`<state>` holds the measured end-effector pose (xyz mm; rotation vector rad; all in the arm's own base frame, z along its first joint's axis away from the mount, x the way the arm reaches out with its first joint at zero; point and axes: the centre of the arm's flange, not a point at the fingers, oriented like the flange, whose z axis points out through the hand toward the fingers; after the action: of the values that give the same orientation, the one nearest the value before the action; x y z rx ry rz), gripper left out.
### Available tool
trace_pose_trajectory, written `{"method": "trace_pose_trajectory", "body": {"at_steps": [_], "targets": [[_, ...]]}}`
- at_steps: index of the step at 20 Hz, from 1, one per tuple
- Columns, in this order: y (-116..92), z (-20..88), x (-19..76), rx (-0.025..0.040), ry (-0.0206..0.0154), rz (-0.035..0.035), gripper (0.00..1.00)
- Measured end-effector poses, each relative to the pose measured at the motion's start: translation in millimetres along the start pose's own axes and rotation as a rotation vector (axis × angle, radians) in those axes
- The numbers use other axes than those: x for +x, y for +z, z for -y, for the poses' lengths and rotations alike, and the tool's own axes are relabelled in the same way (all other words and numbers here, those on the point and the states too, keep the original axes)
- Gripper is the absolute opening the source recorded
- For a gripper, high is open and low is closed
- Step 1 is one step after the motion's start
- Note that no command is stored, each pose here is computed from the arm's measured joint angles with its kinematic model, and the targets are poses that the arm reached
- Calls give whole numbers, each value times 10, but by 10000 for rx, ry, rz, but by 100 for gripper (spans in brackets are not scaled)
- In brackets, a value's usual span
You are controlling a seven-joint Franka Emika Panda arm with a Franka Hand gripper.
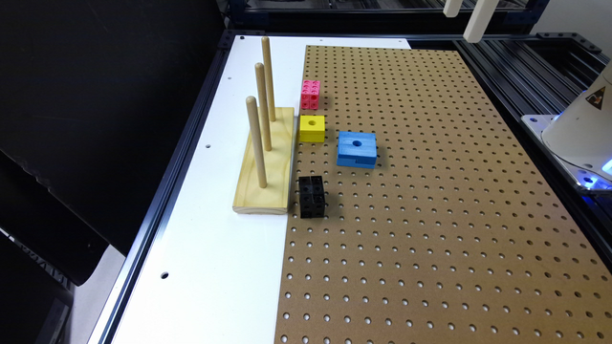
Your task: Pick up pink flower.
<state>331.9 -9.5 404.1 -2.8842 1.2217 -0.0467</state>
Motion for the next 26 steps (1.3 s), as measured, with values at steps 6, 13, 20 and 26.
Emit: {"method": "trace_pose_trajectory", "body": {"at_steps": [6,13,20,26], "targets": [[11,8,53,103,45,-133,100],[68,1,250,197,34,-261,100],[50,87,400,151,25,-203,100],[40,118,535,118,56,-171,100]]}}
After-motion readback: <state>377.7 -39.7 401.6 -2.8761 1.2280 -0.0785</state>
